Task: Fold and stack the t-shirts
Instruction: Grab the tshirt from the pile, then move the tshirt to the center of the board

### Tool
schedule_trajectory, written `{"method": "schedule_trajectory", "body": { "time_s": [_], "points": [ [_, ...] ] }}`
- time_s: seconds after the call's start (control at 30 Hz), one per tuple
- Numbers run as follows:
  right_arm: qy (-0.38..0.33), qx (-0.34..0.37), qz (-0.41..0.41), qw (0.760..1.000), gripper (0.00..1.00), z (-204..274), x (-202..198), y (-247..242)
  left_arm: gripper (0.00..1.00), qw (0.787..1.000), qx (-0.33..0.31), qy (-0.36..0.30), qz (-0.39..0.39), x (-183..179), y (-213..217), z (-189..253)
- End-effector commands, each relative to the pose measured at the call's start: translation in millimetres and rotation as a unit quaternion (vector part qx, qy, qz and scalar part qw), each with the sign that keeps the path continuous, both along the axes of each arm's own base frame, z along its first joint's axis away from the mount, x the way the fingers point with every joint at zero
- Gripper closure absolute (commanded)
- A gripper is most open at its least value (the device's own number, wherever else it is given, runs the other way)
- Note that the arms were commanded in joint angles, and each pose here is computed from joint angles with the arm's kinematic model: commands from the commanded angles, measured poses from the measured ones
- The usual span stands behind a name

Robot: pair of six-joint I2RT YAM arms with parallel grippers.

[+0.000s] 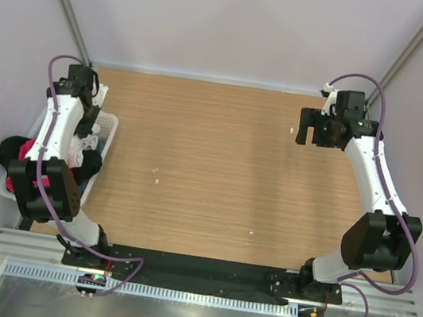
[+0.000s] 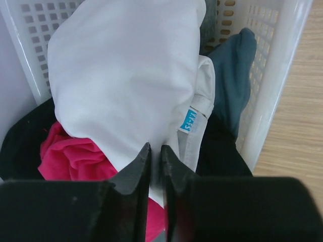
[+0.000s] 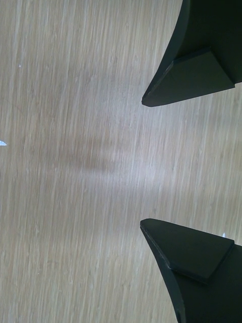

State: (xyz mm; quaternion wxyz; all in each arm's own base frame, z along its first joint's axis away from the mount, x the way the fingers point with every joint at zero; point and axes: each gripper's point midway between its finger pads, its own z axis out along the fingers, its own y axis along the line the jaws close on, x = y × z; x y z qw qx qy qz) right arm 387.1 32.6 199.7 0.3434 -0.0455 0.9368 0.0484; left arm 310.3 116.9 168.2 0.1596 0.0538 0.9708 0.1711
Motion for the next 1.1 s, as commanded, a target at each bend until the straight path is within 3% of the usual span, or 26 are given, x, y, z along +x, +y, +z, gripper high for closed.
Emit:
{"method": "schedule_trajectory", "body": {
  "time_s": [0.0,0.03,0.17,0.27,0.3,0.43,0.57,0.77,0.93,1.07],
  "points": [
    [-0.029,0.004,0.0,1.0,0.0,15,1,0,0.88,1.0,-0.009,0.009,-0.005,-2,-1,2],
    [-0.031,0.004,-0.001,1.0,0.0,16,2,-1,1.0,1.0,-0.014,0.011,-0.006,-1,-2,2],
    [-0.034,0.002,-0.004,0.999,0.0,18,0,-3,1.0,0.999,-0.04,-0.015,-0.001,10,-10,19],
    [-0.043,-0.004,-0.005,0.999,0.0,24,1,-7,1.0,0.991,-0.069,-0.113,-0.01,38,-22,77],
    [-0.045,-0.007,-0.006,0.999,0.0,25,1,-8,1.0,0.981,-0.073,-0.18,-0.01,54,-25,119],
    [-0.057,-0.008,-0.008,0.998,0.0,33,3,-10,1.0,0.944,-0.075,-0.318,-0.048,83,-44,218],
    [-0.065,-0.015,-0.01,0.998,0.0,40,2,-14,1.0,0.908,-0.081,-0.395,-0.115,94,-82,282],
    [-0.076,-0.024,-0.022,0.997,0.0,47,-3,-22,1.0,0.866,-0.13,-0.415,-0.248,89,-186,306],
    [-0.083,-0.034,-0.047,0.995,0.0,52,-16,-42,1.0,0.836,-0.182,-0.359,-0.374,67,-282,284],
    [-0.088,-0.035,-0.061,0.994,0.0,55,-27,-51,1.0,0.817,-0.194,-0.335,-0.427,59,-334,271]
  ]
}}
